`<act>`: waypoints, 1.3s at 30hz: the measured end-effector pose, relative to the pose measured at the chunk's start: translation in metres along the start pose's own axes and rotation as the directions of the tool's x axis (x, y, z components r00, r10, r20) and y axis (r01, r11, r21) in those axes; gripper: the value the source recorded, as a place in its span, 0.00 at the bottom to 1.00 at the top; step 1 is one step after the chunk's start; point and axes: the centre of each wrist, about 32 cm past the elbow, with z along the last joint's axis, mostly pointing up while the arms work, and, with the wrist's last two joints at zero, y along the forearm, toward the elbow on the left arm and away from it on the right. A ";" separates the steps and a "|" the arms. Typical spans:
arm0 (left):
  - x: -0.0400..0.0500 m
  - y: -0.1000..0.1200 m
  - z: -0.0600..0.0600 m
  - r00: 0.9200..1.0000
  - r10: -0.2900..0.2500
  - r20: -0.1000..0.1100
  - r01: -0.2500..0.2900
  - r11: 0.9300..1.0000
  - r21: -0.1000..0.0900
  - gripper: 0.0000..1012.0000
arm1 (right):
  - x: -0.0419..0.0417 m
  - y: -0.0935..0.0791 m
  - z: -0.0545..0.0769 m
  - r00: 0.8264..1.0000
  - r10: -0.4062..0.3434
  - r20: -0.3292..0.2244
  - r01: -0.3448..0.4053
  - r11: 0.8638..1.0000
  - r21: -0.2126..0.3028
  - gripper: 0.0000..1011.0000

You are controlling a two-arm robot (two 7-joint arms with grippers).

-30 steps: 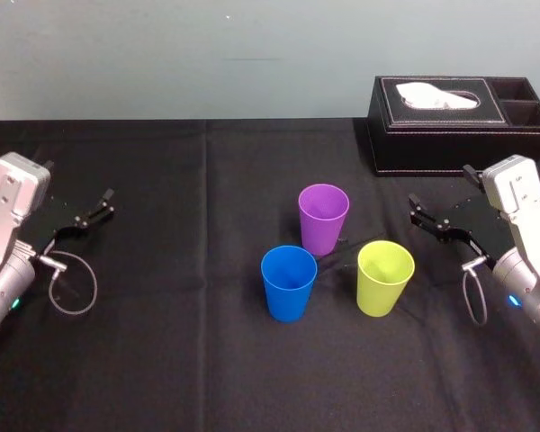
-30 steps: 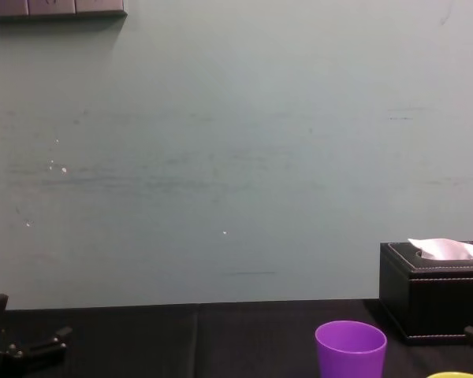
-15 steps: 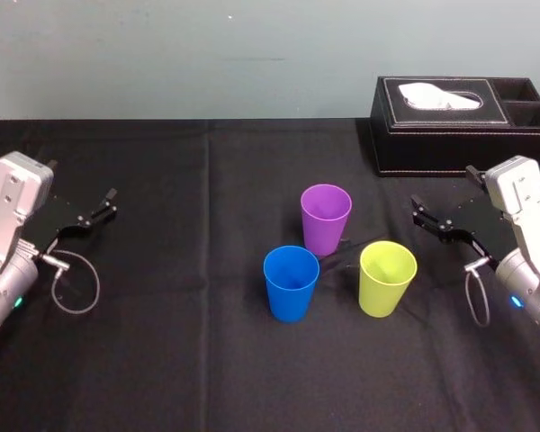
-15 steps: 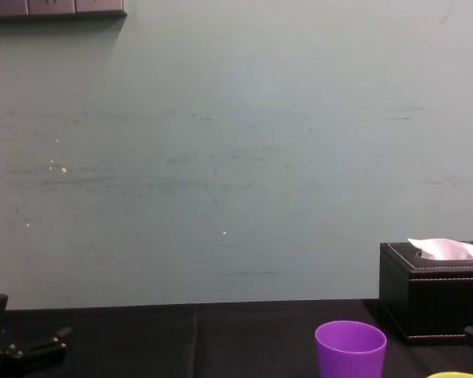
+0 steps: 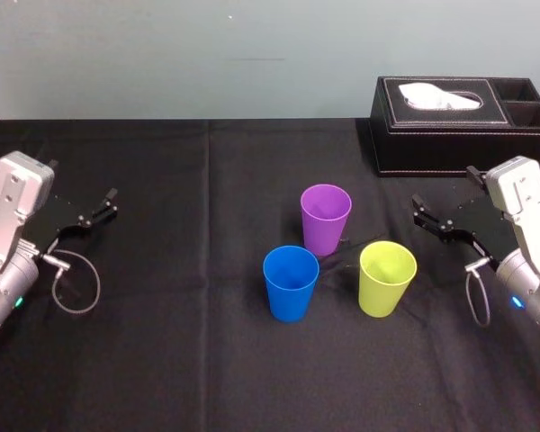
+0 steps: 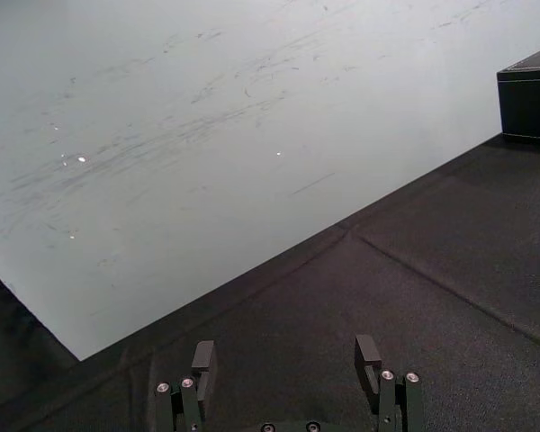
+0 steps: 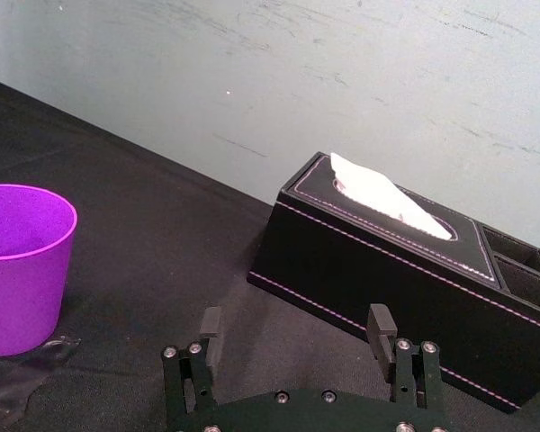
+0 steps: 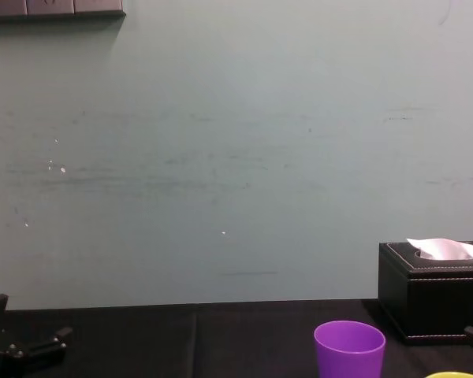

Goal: Stack the three plastic cups sequentially using one hand.

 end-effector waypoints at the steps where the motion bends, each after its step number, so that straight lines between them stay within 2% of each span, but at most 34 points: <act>1: 0.0000 0.000 0.000 1.000 0.000 0.000 0.000 1.000 0.000 1.00 | 0.0000 0.000 0.000 1.000 0.000 0.000 0.000 1.000 0.000 0.99; 14: 0.0000 0.000 0.000 1.000 0.000 0.000 0.000 1.000 0.000 1.00 | 0.0000 0.000 0.000 1.000 0.000 0.000 0.000 1.000 0.000 0.99; 17: 0.0000 0.000 0.000 1.000 0.000 0.000 0.000 1.000 0.000 1.00 | -0.0002 -0.005 -0.002 1.000 0.004 -0.004 -0.004 1.000 0.004 0.99; 26: 0.0000 0.000 0.000 1.000 0.000 0.000 0.000 1.000 0.000 1.00 | 0.0037 -0.031 -0.009 0.998 0.008 -0.062 -0.007 1.000 0.022 0.99; 33: 0.0000 0.000 0.000 1.000 0.000 0.000 0.000 1.000 0.000 1.00 | 0.0126 -0.053 -0.010 0.996 0.016 -0.090 -0.012 0.999 0.043 0.99; 39: 0.0000 0.000 0.000 1.000 0.000 0.000 0.000 1.000 0.000 1.00 | 0.0212 -0.071 -0.011 0.993 0.058 -0.107 -0.052 0.997 0.055 0.99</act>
